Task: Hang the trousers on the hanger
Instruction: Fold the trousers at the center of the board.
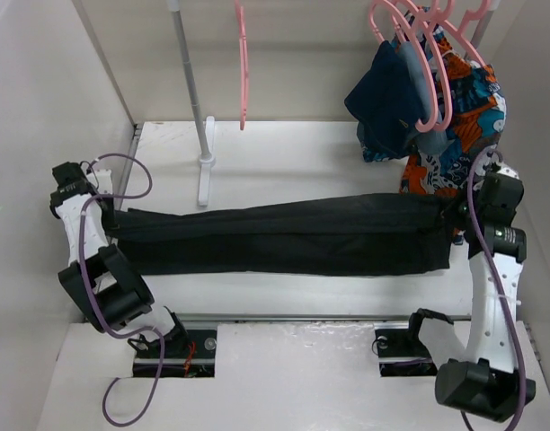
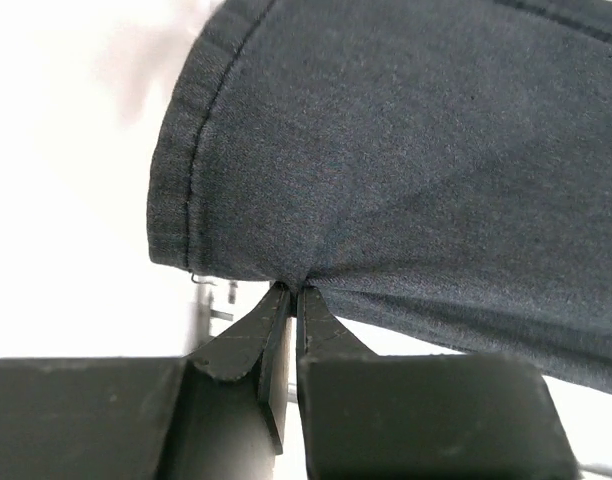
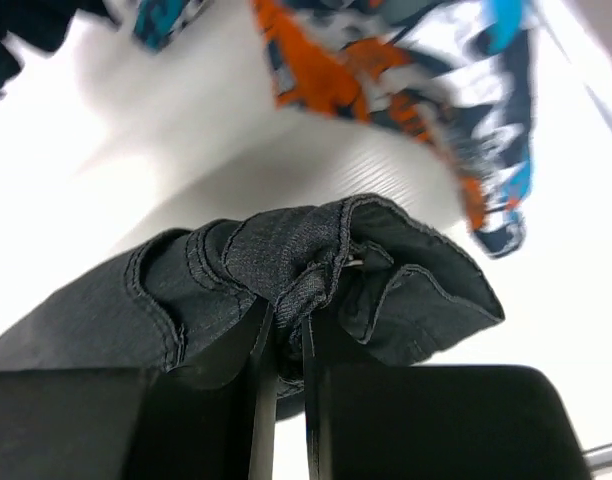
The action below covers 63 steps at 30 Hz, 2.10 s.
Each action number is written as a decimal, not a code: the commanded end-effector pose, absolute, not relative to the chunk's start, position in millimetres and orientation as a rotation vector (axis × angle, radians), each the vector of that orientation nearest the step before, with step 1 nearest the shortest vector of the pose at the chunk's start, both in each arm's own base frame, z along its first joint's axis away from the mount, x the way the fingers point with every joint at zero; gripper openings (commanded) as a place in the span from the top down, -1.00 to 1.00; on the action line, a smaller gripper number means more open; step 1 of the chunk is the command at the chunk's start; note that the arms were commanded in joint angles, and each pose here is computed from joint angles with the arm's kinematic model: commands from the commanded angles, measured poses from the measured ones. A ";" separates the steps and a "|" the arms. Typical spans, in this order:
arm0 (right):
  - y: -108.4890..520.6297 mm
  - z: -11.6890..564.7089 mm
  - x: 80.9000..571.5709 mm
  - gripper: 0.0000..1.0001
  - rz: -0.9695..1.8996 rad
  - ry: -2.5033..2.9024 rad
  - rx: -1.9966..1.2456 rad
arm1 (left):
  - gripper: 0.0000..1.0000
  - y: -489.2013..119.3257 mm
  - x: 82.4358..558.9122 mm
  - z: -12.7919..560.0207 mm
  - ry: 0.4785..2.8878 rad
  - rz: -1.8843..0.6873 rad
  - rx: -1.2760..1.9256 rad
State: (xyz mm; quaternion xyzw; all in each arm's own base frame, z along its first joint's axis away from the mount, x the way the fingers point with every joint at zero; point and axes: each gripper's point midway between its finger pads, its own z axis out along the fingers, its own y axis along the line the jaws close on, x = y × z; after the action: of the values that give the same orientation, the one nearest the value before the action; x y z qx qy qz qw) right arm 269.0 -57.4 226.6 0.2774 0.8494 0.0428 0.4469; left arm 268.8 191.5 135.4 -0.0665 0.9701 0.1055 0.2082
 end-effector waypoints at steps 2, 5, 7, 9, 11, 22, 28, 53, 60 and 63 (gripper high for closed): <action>-120.9 212.8 276.6 1.00 -0.226 2.053 0.836 | 1.00 229.9 273.5 143.8 2.592 0.506 -0.256; -99.0 132.1 293.0 1.00 0.016 2.256 0.857 | 1.00 226.6 268.7 108.3 2.688 0.453 -0.260; -82.3 107.2 300.7 1.00 0.153 2.344 0.863 | 1.00 225.4 264.9 87.8 2.748 0.426 -0.280; -81.8 104.4 303.9 1.00 0.169 2.337 0.896 | 1.00 225.7 268.6 94.4 2.738 0.416 -0.276; -97.6 134.6 304.1 1.00 0.080 2.226 0.908 | 1.00 226.4 269.0 110.6 2.693 0.447 -0.262; -134.4 131.6 248.7 1.00 -0.011 2.189 1.170 | 1.00 219.4 232.4 118.0 2.846 0.534 -0.195; -136.4 115.2 207.7 -0.60 -0.124 2.170 1.320 | 0.85 209.8 200.4 75.9 2.967 0.549 -0.184; -92.3 18.7 211.8 -0.86 0.154 2.352 1.268 | -1.00 205.2 222.3 79.8 2.897 0.472 -0.185; -62.1 -1.1 228.9 -0.38 0.219 2.449 1.177 | -1.00 203.7 224.0 83.7 2.893 0.455 -0.195; -58.8 -7.2 232.2 0.32 0.201 2.458 1.189 | -1.00 202.9 222.7 90.1 2.879 0.464 -0.196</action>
State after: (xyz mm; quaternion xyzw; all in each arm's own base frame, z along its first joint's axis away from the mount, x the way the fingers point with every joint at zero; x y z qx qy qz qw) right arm 245.6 -77.5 22.1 0.4155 0.8733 0.0621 0.2467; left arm 221.2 202.6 74.2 -0.0603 0.9828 0.1491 0.0908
